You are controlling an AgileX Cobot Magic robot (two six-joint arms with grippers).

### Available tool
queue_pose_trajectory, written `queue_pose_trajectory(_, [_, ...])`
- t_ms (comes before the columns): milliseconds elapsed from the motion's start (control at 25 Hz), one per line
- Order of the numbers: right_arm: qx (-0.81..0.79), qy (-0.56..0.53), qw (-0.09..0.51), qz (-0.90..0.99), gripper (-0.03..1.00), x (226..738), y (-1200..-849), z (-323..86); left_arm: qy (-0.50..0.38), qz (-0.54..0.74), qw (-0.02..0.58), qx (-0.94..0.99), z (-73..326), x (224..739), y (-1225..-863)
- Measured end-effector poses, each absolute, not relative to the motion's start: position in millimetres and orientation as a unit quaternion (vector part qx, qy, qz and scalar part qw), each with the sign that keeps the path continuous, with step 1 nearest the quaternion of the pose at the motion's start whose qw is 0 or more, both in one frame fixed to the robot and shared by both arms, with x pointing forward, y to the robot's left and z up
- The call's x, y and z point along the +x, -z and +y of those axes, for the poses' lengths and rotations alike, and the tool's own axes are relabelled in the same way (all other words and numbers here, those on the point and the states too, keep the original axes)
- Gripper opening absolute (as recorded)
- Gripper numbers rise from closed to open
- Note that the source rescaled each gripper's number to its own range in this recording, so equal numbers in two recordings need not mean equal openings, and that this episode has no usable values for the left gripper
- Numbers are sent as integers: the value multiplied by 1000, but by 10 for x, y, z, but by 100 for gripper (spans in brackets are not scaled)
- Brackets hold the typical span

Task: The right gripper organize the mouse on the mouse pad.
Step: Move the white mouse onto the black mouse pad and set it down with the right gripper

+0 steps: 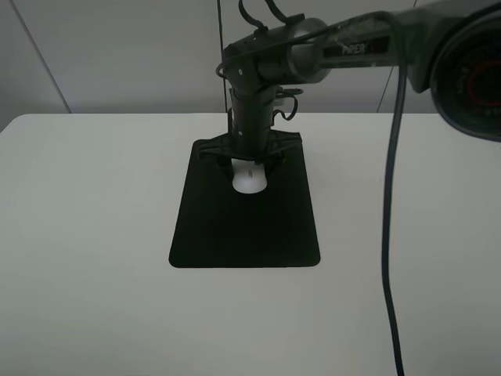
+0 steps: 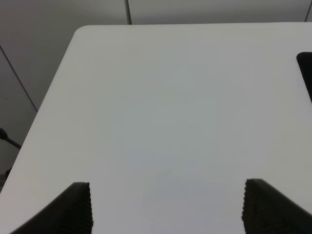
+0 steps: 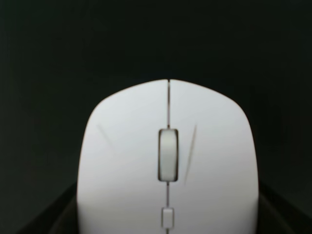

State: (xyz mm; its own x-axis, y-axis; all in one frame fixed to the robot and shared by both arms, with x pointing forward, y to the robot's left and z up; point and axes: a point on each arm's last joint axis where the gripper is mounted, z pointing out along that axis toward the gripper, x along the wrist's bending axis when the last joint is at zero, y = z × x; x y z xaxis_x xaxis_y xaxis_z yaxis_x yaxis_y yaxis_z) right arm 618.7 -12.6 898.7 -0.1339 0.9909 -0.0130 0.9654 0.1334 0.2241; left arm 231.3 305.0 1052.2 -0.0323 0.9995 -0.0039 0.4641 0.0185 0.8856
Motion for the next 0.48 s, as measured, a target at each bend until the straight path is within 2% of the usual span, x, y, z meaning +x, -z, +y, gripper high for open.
queue_pose_trajectory(480, [651,-82,79,750,0,6264,-8805,5,-371,615,361,594,3050,2313,-10522])
